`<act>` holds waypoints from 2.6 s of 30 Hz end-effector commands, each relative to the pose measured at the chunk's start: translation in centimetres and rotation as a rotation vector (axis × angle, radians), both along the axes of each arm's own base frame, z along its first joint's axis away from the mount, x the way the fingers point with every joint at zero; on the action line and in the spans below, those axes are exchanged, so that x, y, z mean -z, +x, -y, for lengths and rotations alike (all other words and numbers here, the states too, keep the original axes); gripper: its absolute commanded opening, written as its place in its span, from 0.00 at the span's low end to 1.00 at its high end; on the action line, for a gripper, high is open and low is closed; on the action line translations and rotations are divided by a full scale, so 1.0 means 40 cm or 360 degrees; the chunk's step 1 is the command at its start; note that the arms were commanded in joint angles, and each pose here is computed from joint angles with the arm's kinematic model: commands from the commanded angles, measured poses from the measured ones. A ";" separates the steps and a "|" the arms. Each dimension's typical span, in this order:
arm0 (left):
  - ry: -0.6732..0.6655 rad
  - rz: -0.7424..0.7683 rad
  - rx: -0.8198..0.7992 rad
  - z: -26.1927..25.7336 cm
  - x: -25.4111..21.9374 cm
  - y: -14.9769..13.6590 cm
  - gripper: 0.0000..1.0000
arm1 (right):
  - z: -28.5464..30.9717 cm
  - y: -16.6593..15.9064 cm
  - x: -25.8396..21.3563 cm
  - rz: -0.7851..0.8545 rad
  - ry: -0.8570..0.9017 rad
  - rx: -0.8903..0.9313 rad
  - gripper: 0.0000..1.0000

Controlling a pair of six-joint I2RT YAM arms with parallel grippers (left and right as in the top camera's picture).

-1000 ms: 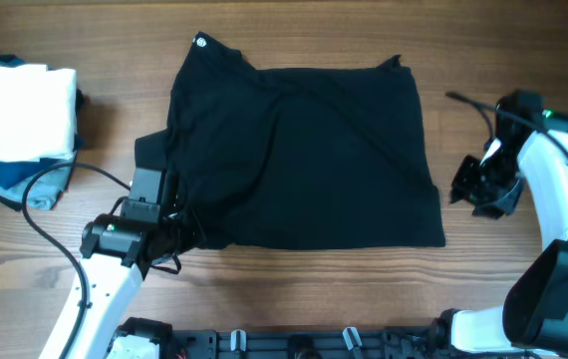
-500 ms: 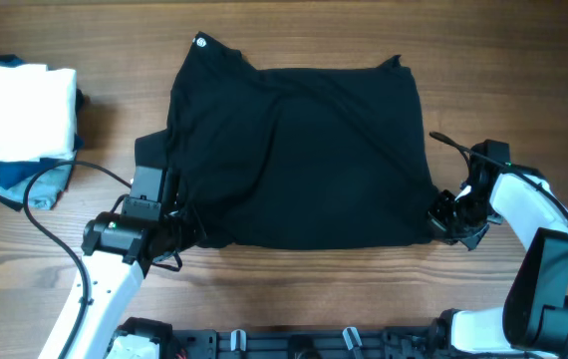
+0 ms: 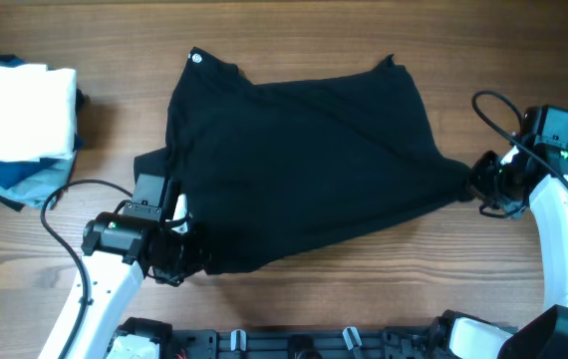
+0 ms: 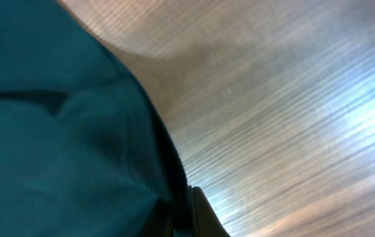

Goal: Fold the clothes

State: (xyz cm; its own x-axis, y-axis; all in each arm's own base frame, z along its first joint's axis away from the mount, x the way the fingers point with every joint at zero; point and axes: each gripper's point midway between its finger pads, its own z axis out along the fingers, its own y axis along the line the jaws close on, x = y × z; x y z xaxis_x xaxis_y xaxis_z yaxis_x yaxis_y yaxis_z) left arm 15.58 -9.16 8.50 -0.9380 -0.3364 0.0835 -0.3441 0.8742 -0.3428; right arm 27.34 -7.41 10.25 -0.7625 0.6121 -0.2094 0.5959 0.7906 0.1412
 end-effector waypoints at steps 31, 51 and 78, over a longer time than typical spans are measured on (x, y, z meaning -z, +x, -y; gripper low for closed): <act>-0.0173 0.0644 -0.0574 -0.037 0.021 0.450 0.41 | -0.074 0.357 0.122 0.0497 -0.0054 -0.0340 0.55; 0.0077 0.0393 -0.0038 0.076 0.126 0.301 0.72 | 0.003 0.029 0.313 -0.0447 -0.0233 0.0040 0.04; -0.0376 0.0363 0.0028 0.199 0.121 0.329 0.63 | 0.001 0.022 0.313 -0.0463 -0.0225 0.0055 0.04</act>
State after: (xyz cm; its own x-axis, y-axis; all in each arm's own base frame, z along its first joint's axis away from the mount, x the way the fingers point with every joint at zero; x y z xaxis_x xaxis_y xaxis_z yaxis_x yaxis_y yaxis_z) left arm 28.75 -16.36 2.91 -0.9432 -0.3252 -0.0687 -0.2310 0.7900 -0.5680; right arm 31.00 -6.44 -0.30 -0.7862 0.6056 -0.1229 0.6136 0.7886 -0.0402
